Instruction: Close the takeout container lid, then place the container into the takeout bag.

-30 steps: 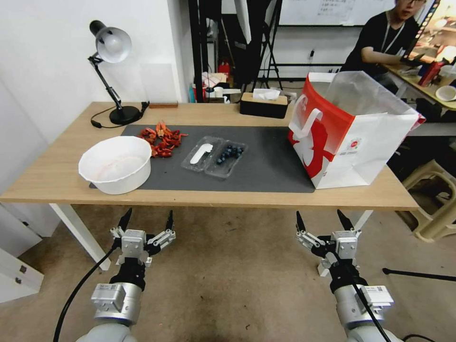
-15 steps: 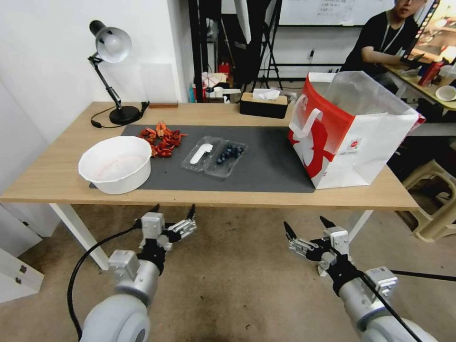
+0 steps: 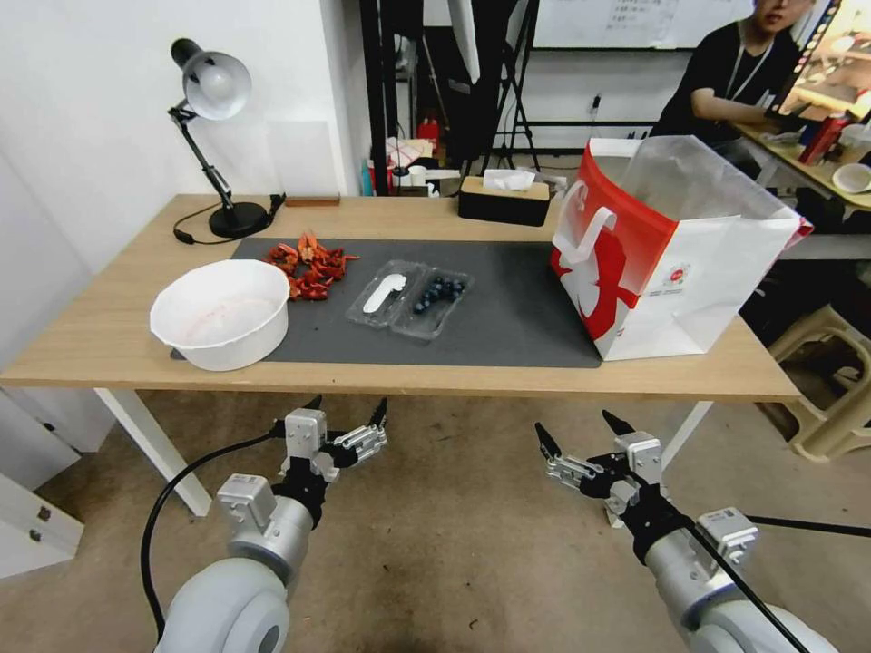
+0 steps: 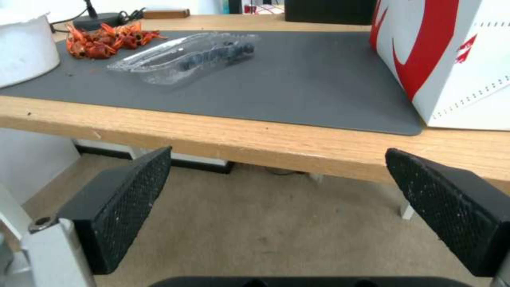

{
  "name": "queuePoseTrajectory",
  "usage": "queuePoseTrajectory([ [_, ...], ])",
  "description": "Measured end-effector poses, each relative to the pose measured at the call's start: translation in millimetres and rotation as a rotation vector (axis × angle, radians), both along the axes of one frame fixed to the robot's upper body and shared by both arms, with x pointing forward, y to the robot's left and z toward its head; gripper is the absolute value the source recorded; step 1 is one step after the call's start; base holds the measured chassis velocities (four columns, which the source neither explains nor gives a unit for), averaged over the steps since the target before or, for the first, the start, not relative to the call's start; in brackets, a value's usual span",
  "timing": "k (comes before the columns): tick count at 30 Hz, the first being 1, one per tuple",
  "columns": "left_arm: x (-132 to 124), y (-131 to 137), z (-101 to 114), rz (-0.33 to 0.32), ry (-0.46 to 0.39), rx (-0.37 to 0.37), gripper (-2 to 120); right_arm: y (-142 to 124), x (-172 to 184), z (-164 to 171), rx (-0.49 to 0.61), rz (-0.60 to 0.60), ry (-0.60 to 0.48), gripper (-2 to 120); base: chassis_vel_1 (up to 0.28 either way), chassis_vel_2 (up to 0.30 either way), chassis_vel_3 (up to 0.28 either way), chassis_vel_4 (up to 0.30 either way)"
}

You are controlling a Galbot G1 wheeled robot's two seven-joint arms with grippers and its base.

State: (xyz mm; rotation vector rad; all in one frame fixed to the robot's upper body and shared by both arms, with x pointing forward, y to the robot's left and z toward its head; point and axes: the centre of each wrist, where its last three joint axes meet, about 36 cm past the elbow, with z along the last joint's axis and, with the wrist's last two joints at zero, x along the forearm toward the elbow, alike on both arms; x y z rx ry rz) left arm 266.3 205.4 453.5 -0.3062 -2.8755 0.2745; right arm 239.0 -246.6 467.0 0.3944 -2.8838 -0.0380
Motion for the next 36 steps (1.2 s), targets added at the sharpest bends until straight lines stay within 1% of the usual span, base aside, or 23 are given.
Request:
queuePoseTrajectory([
  [6, -3, 0, -1, 0.006, -0.001, 0.002, 100, 1, 4, 2, 0.016, 0.011, -0.016, 100, 0.0, 0.0, 0.0, 0.0],
  [9, -4, 2, -1, 0.015, 0.0, 0.009, 100, 0, 21, 5, 0.052, 0.029, -0.05, 100, 0.0, 0.0, 0.0, 0.0],
  [10, -4, 2, -1, 0.015, 0.0, 0.009, 100, 0, 21, 5, 0.052, 0.029, -0.05, 100, 0.0, 0.0, 0.0, 0.0],
  [13, -7, 2, 0, 0.018, 0.002, 0.014, 100, -2, 48, 6, 0.078, 0.057, -0.08, 100, 0.0, 0.0, 0.0, 0.0],
  [14, -7, 2, 0, 0.018, 0.002, 0.014, 100, -2, 48, 6, 0.078, 0.057, -0.08, 100, 0.0, 0.0, 0.0, 0.0],
  [17, -8, 1, -1, 0.026, 0.006, 0.013, 100, -4, 74, -3, 0.113, 0.093, -0.092, 100, 0.0, 0.0, 0.0, 0.0],
  [18, -8, 1, -1, 0.026, 0.006, 0.013, 100, -4, 74, -3, 0.113, 0.093, -0.092, 100, 0.0, 0.0, 0.0, 0.0],
  [20, -10, 1, -2, 0.033, 0.012, 0.011, 100, -4, 93, -9, 0.146, 0.113, -0.102, 100, 0.0, 0.0, 0.0, 0.0],
  [21, -10, 1, -2, 0.033, 0.012, 0.011, 100, -4, 93, -9, 0.146, 0.113, -0.102, 100, 0.0, 0.0, 0.0, 0.0],
  [22, -10, 1, -2, 0.036, 0.015, 0.011, 100, -2, 104, -10, 0.166, 0.119, -0.106, 100, 0.0, 0.0, 0.0, 0.0],
  [24, -11, 1, -3, 0.041, 0.018, 0.013, 100, 4, 121, -10, 0.19, 0.127, -0.109, 100, 0.0, 0.0, 0.0, 0.0],
  [25, -11, 1, -3, 0.041, 0.018, 0.013, 100, 4, 121, -10, 0.19, 0.127, -0.109, 100, 0.0, 0.0, 0.0, 0.0],
  [28, -11, 2, -4, 0.044, 0.02, 0.013, 100, 19, 147, -6, 0.203, 0.146, -0.101, 100, 0.0, 0.0, 0.0, 0.0],
  [29, -11, 2, -4, 0.044, 0.02, 0.013, 100, 19, 147, -6, 0.203, 0.146, -0.101, 100, 0.0, 0.0, 0.0, 0.0],
  [30, -11, 2, -5, 0.045, 0.021, 0.014, 100, 25, 155, -4, 0.203, 0.151, -0.089, 100, 0.0, 0.0, 0.0, 0.0],
  [33, -11, 3, -7, 0.05, 0.024, 0.017, 100, 46, 176, 2, 0.181, 0.147, -0.044, 100, 0.0, 0.0, 0.0, 0.0],
  [34, -11, 3, -7, 0.05, 0.024, 0.017, 100, 46, 176, 2, 0.181, 0.147, -0.044, 100, 0.0, 0.0, 0.0, 0.0],
  [36, -10, 4, -7, 0.057, 0.023, 0.018, 100, 61, 185, 6, 0.149, 0.126, -0.014, 100, 0.0, 0.0, 0.0, 0.0],
])
